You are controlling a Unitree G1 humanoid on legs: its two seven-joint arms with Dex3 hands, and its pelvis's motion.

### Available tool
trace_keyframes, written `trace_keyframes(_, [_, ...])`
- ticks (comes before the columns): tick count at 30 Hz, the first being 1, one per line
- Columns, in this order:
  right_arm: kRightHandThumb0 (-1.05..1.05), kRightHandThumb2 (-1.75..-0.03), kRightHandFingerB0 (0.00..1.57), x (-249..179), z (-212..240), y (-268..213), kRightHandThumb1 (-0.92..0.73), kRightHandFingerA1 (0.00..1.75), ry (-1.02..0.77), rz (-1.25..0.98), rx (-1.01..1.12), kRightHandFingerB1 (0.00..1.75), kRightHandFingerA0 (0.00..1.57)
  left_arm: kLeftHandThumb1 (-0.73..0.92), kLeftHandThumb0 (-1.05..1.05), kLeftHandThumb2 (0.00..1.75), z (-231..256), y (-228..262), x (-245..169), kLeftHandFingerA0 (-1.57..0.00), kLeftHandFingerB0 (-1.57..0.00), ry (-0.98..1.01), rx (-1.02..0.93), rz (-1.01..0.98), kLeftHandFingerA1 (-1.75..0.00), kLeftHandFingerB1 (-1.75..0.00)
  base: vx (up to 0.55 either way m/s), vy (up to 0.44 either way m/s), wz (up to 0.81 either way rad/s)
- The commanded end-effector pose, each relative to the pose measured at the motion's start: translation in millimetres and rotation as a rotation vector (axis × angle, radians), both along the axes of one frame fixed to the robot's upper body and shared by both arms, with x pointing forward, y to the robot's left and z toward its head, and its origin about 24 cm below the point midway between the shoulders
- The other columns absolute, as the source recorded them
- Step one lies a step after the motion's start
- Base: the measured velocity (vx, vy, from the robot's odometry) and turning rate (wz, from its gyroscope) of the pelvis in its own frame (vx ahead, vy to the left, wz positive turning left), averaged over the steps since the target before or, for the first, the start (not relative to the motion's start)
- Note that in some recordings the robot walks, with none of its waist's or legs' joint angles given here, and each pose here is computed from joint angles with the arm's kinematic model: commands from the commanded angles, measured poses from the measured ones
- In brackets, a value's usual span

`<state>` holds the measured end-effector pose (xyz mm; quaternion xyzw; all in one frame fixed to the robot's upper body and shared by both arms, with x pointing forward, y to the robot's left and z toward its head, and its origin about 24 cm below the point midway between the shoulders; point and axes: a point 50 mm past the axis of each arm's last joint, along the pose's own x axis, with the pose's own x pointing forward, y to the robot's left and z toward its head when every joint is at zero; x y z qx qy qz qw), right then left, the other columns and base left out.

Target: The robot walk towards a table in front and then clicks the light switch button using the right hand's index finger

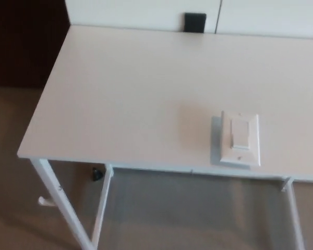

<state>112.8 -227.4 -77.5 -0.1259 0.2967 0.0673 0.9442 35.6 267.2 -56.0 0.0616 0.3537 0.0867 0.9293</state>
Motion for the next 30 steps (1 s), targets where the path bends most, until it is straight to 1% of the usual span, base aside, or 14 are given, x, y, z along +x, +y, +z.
trace_keyframes(1, [-0.15, -0.56, 0.38, 0.6, -0.6, -2.8, -0.54, 0.54, 0.007, -0.006, -0.011, 0.41, 0.51, 0.62, -0.08, 0.58, 1.5, -0.1, 0.8, -0.41, -0.31, -0.012, 0.034, -0.020, -0.38, -0.34, 0.06, -0.153, -0.08])
trace_keyframes(2, [-0.15, -0.56, 0.38, 0.6, -0.5, -2.9, -0.54, 0.54, 0.009, -0.007, -0.006, 0.41, 0.51, 0.62, -0.08, 0.58, 1.5, -0.8, 0.6, -0.41, -0.31, -0.013, 0.033, -0.019, -0.38, -0.34, 0.03, -0.103, -0.01])
trace_keyframes(3, [-0.20, -0.60, 0.35, -0.8, -0.3, -2.9, -0.50, 0.55, 0.008, -0.007, 0.003, 0.45, 0.47, 0.62, -0.08, 0.58, 2.9, -2.7, 0.7, -0.40, -0.31, -0.021, 0.034, -0.038, -0.38, -0.34, 0.00, 0.000, 0.00])
trace_keyframes(4, [-0.16, -0.56, 0.37, 0.1, -0.4, -2.1, -0.55, 0.53, 0.006, -0.003, 0.002, 0.41, 0.51, 0.61, -0.12, 0.58, 3.5, -3.1, 0.0, -0.42, -0.32, -0.026, 0.039, -0.048, -0.39, -0.35, 0.00, 0.000, 0.00])
trace_keyframes(9, [-0.16, -0.56, 0.37, 4.9, 1.9, -1.8, -0.55, 0.54, -0.007, 0.001, 0.001, 0.41, 0.50, 0.61, -0.11, 0.58, 4.9, -9.9, 1.6, -0.40, -0.30, -0.032, 0.028, -0.062, -0.38, -0.34, -0.01, 0.058, -0.09])
trace_keyframes(10, [-0.21, -0.60, 0.35, 5.3, 2.5, -2.4, -0.49, 0.56, -0.009, 0.000, 0.000, 0.45, 0.48, 0.61, -0.11, 0.58, 4.8, -10.7, 2.3, -0.40, -0.30, -0.032, 0.025, -0.062, -0.38, -0.34, 0.03, 0.124, -0.01])
trace_keyframes(11, [-0.18, -0.56, 0.37, 4.4, 3.3, -2.6, -0.55, 0.51, -0.008, 0.011, -0.015, 0.40, 0.51, 0.61, -0.11, 0.58, 4.4, -11.5, 2.5, -0.40, -0.30, -0.036, 0.027, -0.068, -0.39, -0.34, 0.02, 0.153, 0.02])
trace_keyframes(14, [-0.18, -0.56, 0.36, 3.7, 4.6, -3.4, -0.56, 0.51, -0.008, 0.015, -0.017, 0.40, 0.51, 0.61, -0.12, 0.58, 3.8, -12.5, 2.8, -0.40, -0.30, -0.032, 0.020, -0.066, -0.38, -0.34, 0.04, 0.209, 0.03])
trace_keyframes(18, [-0.17, -0.56, 0.38, 7.1, 5.3, 1.6, -0.56, 0.50, -0.008, 0.018, -0.007, 0.39, 0.51, 0.60, -0.14, 0.59, 5.4, -9.0, 4.9, -0.38, -0.30, -0.047, 0.025, -0.065, -0.40, -0.36, 0.01, 0.021, 0.09])
trace_keyframes(19, [-0.23, -0.62, 0.36, 8.3, 5.9, 2.6, -0.49, 0.53, -0.011, 0.019, -0.007, 0.44, 0.49, 0.61, -0.11, 0.58, 5.5, -8.6, 5.9, -0.40, -0.31, -0.044, 0.031, -0.061, -0.38, -0.34, 0.08, -0.041, 0.07])
trace_keyframes(23, [-0.25, -0.63, 0.36, 8.0, 7.0, 4.4, -0.49, 0.54, -0.015, 0.036, -0.019, 0.44, 0.49, 0.61, -0.12, 0.59, 5.7, -10.1, 5.6, -0.39, -0.31, -0.041, 0.042, -0.069, -0.39, -0.35, 0.04, -0.057, 0.11])
trace_keyframes(25, [-0.24, -0.62, 0.36, -2.3, 5.5, 2.7, -0.49, 0.54, -0.003, 0.037, -0.015, 0.44, 0.48, 0.61, -0.12, 0.59, 4.1, -11.3, -2.4, -0.39, -0.31, -0.022, 0.037, -0.074, -0.39, -0.35, 0.05, -0.090, 0.07])
trace_keyframes(26, [-0.19, -0.56, 0.37, -0.3, 5.7, 1.7, -0.56, 0.50, -0.003, 0.035, -0.016, 0.40, 0.52, 0.61, -0.13, 0.59, 3.3, -11.3, -1.0, -0.38, -0.30, -0.030, 0.033, -0.076, -0.39, -0.35, 0.05, -0.084, 0.06])
trace_keyframes(30, [-0.17, -0.56, 0.37, 2.8, 5.3, 2.3, -0.56, 0.52, -0.007, 0.026, -0.003, 0.41, 0.51, 0.61, -0.13, 0.58, 3.9, -8.7, 0.8, -0.41, -0.31, -0.030, 0.042, -0.084, -0.38, -0.34, 0.01, -0.020, 0.01])
